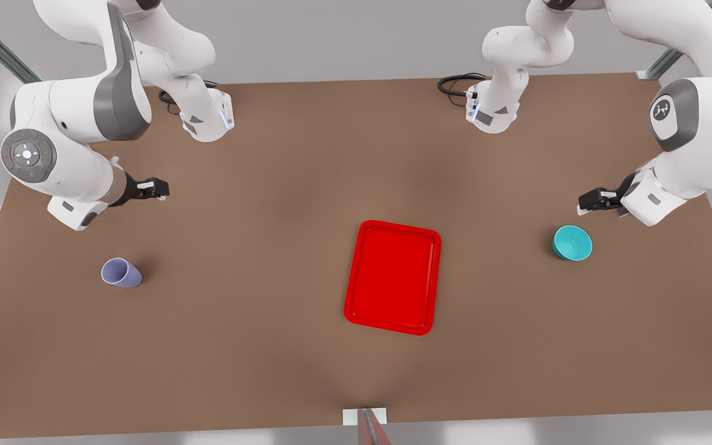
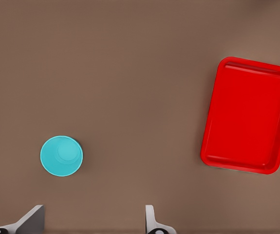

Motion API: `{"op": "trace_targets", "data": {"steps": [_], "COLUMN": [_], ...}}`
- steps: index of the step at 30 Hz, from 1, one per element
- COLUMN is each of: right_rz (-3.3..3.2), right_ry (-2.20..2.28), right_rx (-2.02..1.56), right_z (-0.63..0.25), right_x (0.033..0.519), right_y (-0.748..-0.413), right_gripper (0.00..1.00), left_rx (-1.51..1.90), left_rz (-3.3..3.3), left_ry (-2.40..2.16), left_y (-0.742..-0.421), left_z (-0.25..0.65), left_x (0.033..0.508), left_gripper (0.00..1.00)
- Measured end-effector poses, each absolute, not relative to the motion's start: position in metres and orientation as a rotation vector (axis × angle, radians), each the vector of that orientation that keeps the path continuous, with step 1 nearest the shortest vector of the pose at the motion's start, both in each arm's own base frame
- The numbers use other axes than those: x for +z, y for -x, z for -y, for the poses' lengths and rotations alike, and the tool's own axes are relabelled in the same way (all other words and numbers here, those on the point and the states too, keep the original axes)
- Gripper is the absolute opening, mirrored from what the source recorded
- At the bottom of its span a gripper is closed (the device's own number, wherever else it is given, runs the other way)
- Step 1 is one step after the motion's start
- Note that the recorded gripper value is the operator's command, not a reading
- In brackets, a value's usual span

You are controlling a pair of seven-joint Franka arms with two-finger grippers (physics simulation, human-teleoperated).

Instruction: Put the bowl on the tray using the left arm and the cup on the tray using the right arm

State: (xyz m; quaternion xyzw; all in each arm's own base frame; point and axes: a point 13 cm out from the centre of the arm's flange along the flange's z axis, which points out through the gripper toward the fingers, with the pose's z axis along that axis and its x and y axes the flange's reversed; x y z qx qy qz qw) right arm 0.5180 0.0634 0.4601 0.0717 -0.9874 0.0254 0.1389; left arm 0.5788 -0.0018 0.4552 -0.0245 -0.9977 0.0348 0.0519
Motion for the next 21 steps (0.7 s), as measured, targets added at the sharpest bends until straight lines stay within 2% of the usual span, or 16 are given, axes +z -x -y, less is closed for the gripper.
{"op": "trace_targets", "data": {"steps": [3, 5, 9, 12, 15, 21], "right_rz": [2.853, 2.852, 2.851, 2.851, 2.851, 2.851], "right_ry": [-0.202, -0.201, -0.197, -0.196, -0.195, -0.191], "right_rx": [0.074, 0.074, 0.075, 0.075, 0.075, 0.076], "right_z": [-0.063, -0.063, -0.063, -0.063, -0.063, -0.064], "right_x": [0.459, 0.459, 0.458, 0.458, 0.458, 0.458], "right_y": [-0.518, -0.518, -0.518, -0.518, -0.518, -0.518], "right_gripper": [1.00, 1.00, 1.00, 1.00, 1.00, 1.00], "left_rx": [0.105, 0.158, 0.351, 0.412, 0.412, 0.382], "left_rz": [3.009, 2.933, 2.796, 2.796, 2.837, 2.928], "left_ry": [0.056, -0.055, -0.358, -0.388, -0.332, -0.169], "left_y": [-0.577, -0.572, -0.524, -0.506, -0.499, -0.506], "left_z": [-0.004, -0.041, -0.149, -0.185, -0.203, -0.217], "left_x": [0.441, 0.387, 0.257, 0.198, 0.157, 0.117], "left_gripper": [1.00, 1.00, 1.00, 1.00, 1.00, 1.00]}}
